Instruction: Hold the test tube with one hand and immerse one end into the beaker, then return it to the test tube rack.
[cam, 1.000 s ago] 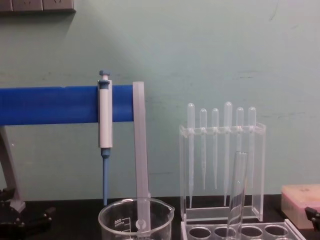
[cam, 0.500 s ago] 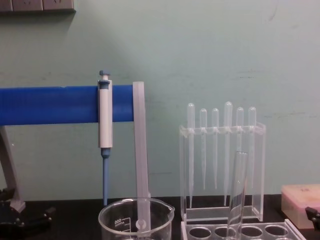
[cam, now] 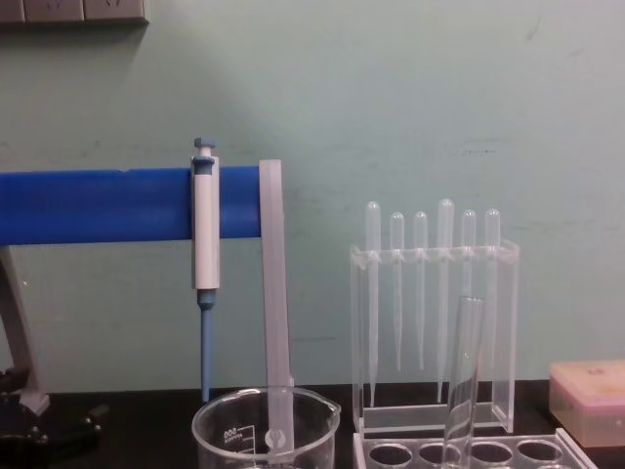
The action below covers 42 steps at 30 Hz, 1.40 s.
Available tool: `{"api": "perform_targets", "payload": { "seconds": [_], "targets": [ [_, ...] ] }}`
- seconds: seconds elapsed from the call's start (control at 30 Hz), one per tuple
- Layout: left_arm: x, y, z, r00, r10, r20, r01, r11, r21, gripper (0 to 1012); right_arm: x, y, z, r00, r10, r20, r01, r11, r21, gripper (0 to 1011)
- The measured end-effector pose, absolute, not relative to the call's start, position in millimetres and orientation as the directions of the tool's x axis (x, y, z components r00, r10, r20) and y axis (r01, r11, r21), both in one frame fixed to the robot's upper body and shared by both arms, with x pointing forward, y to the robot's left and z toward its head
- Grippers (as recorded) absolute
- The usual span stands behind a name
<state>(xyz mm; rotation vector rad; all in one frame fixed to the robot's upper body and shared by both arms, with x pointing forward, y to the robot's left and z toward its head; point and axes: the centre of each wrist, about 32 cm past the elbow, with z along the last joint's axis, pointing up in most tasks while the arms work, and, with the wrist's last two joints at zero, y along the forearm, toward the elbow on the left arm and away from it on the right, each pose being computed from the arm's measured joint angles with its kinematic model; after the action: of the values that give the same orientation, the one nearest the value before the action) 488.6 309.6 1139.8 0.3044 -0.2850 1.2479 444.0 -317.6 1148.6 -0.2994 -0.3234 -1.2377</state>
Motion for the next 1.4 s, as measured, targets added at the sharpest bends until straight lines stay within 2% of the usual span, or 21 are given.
{"api": "perform_targets", "payload": {
  "seconds": [0.23, 0.43, 0.63, 0.9, 1.4],
  "targets": [
    [488.6, 309.7, 1139.8, 0.292, 0.88, 0.374, -0.955, 0.287, 0.07, 1000, 419.0, -323.4, 1154.6, 0.345, -0.895, 0.283, 0.936, 0.35, -0.032, 1002],
    [488.6, 309.7, 1139.8, 0.292, 0.88, 0.374, -0.955, 0.287, 0.07, 1000, 414.1, -321.4, 1158.8, 0.422, -0.89, 0.176, 0.905, 0.425, -0.02, 1002],
    [488.6, 309.7, 1139.7, 0.292, 0.88, 0.374, -0.955, 0.287, 0.07, 1000, 426.4, -308.2, 1165.8, 0.506, -0.859, 0.073, 0.862, 0.507, -0.005, 1002],
    [488.6, 309.7, 1139.8, 0.292, 0.88, 0.374, -0.955, 0.287, 0.07, 1000, 444.5, -287.2, 1170.8, 0.572, -0.82, -0.017, 0.82, 0.572, 0.006, 1003],
    [488.6, 309.7, 1139.8, 0.292, 0.88, 0.374, -0.955, 0.287, 0.07, 1000, 480.1, -256.2, 1166.7, 0.601, -0.775, -0.198, 0.793, 0.608, 0.028, 1002]
  ]
}}
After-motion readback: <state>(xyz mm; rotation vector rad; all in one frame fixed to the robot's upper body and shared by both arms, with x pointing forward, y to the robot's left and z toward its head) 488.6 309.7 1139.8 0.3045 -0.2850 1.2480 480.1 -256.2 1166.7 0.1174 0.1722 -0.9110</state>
